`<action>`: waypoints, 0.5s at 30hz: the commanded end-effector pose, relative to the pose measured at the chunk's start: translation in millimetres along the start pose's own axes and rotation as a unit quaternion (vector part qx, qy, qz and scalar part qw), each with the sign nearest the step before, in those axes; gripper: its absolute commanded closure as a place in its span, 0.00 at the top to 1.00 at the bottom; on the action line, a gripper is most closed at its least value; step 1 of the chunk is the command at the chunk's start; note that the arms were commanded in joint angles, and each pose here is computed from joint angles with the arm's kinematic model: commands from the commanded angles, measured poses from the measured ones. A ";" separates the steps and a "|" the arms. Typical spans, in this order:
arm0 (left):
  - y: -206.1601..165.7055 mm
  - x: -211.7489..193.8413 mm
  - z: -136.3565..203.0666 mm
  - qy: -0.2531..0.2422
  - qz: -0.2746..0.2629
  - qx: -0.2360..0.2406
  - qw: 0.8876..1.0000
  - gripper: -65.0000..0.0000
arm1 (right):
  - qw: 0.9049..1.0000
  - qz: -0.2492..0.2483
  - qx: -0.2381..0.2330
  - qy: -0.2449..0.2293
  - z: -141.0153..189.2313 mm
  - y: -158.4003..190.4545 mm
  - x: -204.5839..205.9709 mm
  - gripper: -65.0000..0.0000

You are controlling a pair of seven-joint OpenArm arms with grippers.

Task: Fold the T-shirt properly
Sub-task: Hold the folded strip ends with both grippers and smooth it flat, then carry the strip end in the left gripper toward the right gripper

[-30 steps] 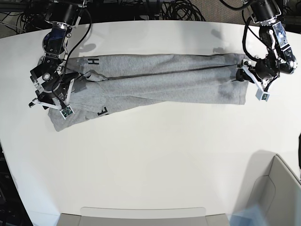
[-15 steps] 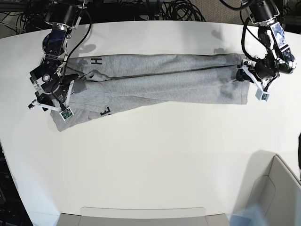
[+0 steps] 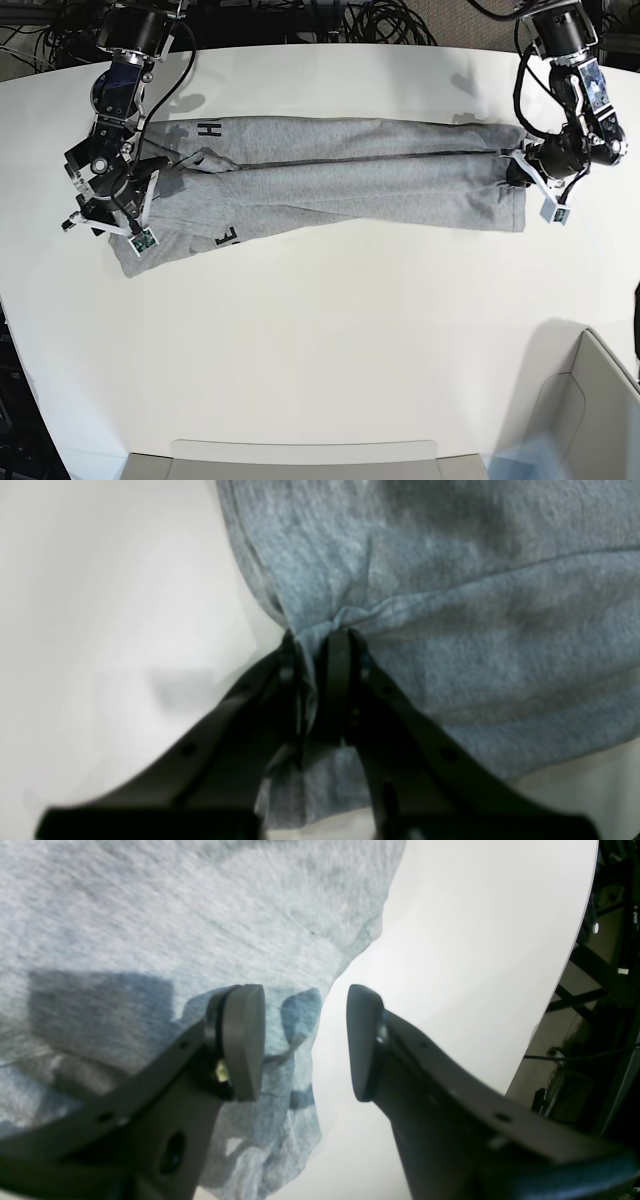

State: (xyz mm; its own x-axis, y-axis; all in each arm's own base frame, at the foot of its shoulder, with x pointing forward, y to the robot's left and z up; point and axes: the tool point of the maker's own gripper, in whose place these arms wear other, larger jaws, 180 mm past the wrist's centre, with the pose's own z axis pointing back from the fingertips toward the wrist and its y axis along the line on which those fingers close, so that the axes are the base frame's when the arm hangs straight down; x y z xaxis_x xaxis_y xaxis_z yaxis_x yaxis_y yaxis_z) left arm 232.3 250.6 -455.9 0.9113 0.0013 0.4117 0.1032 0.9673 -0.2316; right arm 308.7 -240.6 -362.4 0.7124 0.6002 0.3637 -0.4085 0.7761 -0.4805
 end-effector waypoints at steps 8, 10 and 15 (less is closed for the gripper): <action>68.5 -5.4 36.8 -0.009 0.069 0.083 0.994 0.00 | 1.000 0.007 -0.011 -0.014 4.5 -10.4 8.7 0.41; 84.2 3.1 47.0 -0.002 0.059 0.111 0.992 0.00 | 1.000 0.007 -0.011 -0.013 4.2 -10.1 8.4 0.41; 103.8 26.8 63.0 -0.008 0.041 0.147 0.988 0.00 | 1.000 0.007 -0.011 -0.013 4.2 -10.1 8.4 0.41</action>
State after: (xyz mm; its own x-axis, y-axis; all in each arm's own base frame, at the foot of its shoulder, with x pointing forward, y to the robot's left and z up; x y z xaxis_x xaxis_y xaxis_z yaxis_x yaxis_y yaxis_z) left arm 241.6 355.7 -421.1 0.9035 0.0925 0.4186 -0.0865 0.9957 -0.0332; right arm 308.5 -241.4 -362.5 0.7141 0.5981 0.3638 -0.4064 0.7773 -0.4802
